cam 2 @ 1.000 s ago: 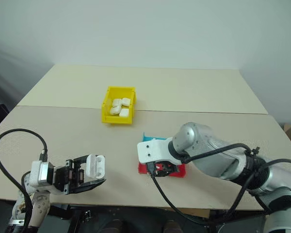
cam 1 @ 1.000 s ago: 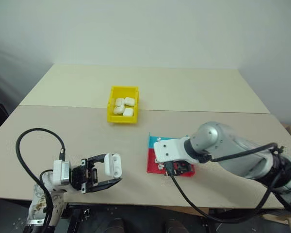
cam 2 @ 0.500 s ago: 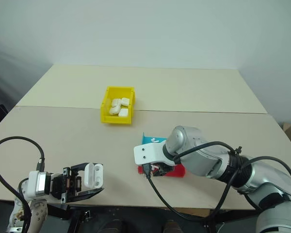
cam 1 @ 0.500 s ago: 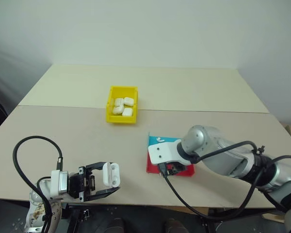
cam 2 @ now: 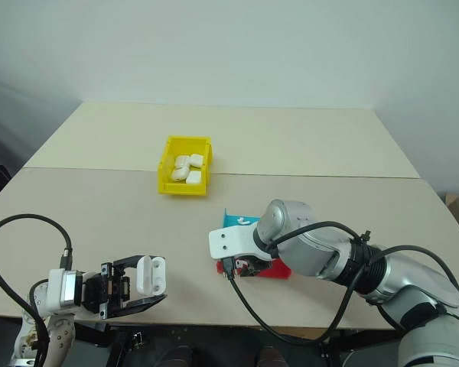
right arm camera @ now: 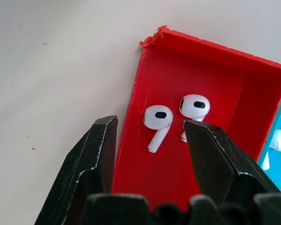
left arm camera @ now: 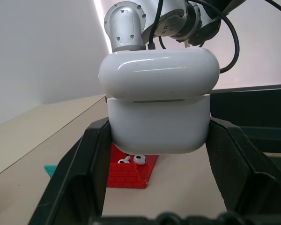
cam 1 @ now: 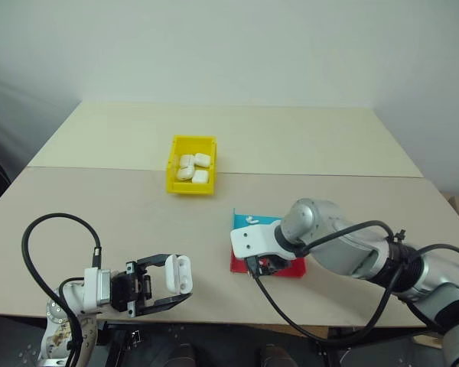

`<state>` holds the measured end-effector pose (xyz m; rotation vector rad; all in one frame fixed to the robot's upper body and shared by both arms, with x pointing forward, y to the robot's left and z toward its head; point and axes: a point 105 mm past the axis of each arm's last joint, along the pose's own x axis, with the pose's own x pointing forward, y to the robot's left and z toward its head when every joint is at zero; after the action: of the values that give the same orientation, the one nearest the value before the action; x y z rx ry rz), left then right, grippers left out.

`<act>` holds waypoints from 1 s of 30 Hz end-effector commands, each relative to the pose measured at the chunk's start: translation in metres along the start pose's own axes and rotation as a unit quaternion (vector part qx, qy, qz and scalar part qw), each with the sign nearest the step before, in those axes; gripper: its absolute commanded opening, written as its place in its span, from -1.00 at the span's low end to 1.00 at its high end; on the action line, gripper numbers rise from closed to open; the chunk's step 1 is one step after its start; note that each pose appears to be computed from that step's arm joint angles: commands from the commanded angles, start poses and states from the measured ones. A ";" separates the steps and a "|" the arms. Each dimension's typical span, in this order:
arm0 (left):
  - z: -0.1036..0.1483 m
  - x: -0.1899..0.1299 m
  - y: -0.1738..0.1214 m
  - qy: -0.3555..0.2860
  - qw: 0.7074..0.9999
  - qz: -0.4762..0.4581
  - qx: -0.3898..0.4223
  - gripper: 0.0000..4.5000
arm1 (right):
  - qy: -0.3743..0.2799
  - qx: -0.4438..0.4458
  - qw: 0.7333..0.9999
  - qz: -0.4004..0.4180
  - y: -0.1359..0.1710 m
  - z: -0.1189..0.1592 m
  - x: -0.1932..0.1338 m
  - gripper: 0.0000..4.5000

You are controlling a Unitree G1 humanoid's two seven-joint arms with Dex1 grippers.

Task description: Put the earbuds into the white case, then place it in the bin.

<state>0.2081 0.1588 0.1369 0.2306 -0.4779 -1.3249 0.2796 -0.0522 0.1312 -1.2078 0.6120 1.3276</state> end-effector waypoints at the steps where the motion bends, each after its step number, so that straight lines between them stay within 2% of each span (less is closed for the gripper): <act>1: 0.004 0.003 -0.002 0.000 1.000 0.003 0.015 0.22 | -0.001 -0.016 1.000 -0.015 -0.005 0.004 -0.005 -0.04; 30: -0.003 0.003 -0.004 0.019 0.999 0.012 0.026 0.22 | 0.007 -0.025 1.000 -0.008 -0.004 0.001 0.007 -0.04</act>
<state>0.2075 0.1564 0.1280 0.2734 -0.4490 -1.2872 0.2850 -0.0503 0.1233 -1.2441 0.6126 1.3238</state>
